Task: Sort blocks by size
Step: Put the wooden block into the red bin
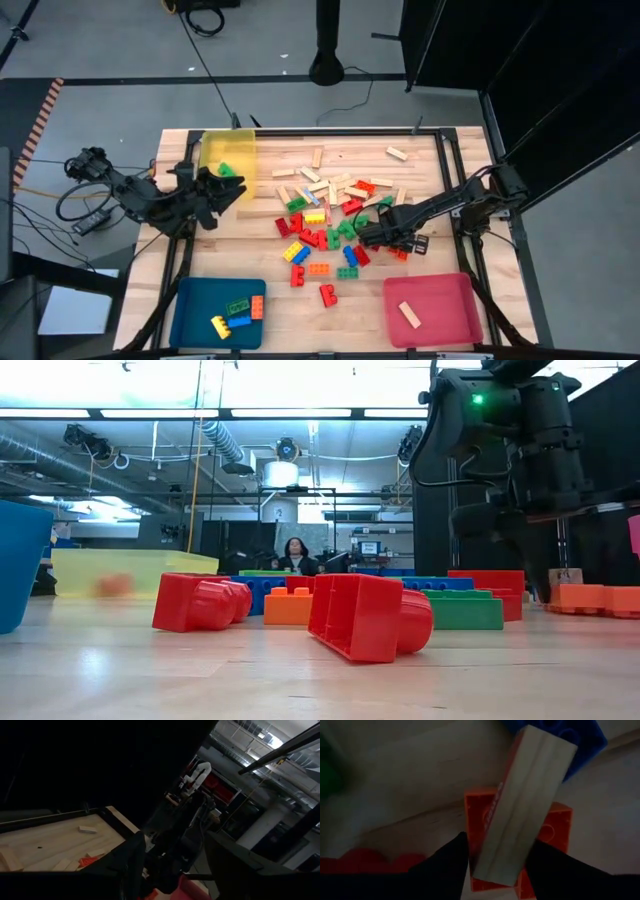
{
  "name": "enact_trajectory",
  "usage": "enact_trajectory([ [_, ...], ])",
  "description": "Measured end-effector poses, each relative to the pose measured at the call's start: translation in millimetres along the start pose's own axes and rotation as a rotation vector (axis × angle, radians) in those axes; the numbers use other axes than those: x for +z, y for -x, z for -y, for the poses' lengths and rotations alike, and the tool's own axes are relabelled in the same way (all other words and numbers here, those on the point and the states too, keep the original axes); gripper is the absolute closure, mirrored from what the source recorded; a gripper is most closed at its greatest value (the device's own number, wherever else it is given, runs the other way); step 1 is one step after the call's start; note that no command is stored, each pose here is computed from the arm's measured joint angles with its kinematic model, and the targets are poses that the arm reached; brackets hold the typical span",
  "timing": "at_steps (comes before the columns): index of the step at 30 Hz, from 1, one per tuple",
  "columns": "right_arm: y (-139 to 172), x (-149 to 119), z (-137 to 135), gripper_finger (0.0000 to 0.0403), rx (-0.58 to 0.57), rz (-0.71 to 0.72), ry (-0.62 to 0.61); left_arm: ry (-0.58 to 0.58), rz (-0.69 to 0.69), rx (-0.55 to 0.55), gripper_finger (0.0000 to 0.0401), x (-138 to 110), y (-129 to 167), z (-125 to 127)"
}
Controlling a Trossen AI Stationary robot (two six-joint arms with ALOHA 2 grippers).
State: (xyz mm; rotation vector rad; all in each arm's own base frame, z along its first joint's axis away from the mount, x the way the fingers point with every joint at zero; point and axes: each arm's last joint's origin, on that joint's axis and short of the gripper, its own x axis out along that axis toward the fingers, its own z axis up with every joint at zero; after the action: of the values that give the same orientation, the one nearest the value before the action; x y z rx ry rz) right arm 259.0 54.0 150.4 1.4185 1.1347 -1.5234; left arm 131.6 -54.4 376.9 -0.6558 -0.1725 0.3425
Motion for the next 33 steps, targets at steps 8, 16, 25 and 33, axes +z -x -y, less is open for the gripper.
enact_trajectory([
  [8, 1, 1, 0, 0.0216, -0.001, -0.010, 0.008, 0.000, 0.010, 0.015, 0.0192, 0, 0, 0],
  [16, 11, 4, 3, 0.0205, 0.049, 0.018, 0.004, 0.003, 0.019, 0.024, 0.0192, 1, 1, -1],
  [25, 16, 8, 5, 0.0157, 0.062, 0.045, 0.035, 0.011, 0.035, 0.036, 0.0192, 4, 2, -3],
  [33, 17, 21, 1, 0.0136, 0.050, 0.073, 0.019, 0.005, 0.034, 0.039, 0.0192, 4, 3, -3],
])
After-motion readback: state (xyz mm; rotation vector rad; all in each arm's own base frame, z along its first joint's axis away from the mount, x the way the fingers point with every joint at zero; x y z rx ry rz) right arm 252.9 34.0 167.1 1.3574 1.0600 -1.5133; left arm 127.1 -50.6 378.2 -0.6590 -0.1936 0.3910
